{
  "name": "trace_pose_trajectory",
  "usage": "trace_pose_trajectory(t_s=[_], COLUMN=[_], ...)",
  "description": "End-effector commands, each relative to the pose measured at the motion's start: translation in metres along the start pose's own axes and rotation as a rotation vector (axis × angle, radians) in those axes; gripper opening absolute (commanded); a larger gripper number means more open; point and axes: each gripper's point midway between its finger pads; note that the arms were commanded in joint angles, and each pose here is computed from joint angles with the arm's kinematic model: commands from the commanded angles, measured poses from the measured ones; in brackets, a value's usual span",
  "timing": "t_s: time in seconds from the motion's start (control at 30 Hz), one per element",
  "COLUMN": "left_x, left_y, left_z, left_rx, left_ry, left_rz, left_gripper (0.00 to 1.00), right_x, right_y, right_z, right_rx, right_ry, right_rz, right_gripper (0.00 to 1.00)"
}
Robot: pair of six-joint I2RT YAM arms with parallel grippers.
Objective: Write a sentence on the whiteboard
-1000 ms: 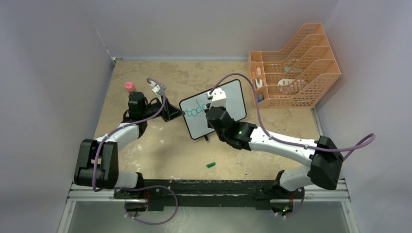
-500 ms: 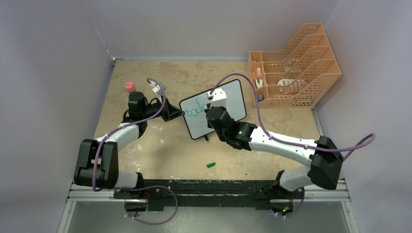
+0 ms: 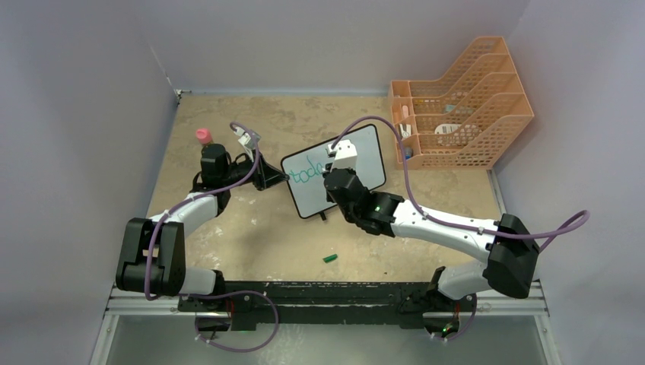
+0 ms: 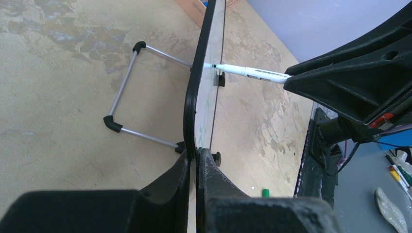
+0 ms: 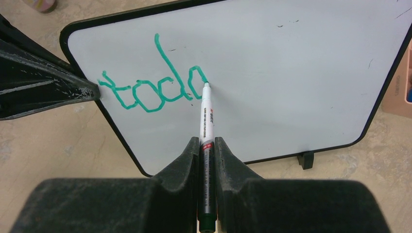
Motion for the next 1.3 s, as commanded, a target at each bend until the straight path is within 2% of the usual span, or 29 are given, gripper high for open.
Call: trace_pose_trajectory(t_s=[0.0,1.27], left_x=[-0.001,0.0], left_y=[-0.007,-0.008], left_z=[-0.018,-0.019], left_rx=[-0.103,-0.108], left_ry=[-0.028,-0.03], left_rz=[0.024,0.026], left_gripper=[0.0,0.0], right_x=[0.005,0.004], right_y=[-0.008,-0.022], right_z=[-0.004,0.003], right_rx=[-0.025,-0.017], right_ry=[-0.009,-0.005], right_rz=[0.01,0.077], right_gripper=[0.0,0.0])
Point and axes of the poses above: each gripper's point midway between its finger pads, its own x axis back along the fingers, its own y axis along the line the jaws close on, z = x × y, and after that the axes turned 5 degrees about -x, right-handed
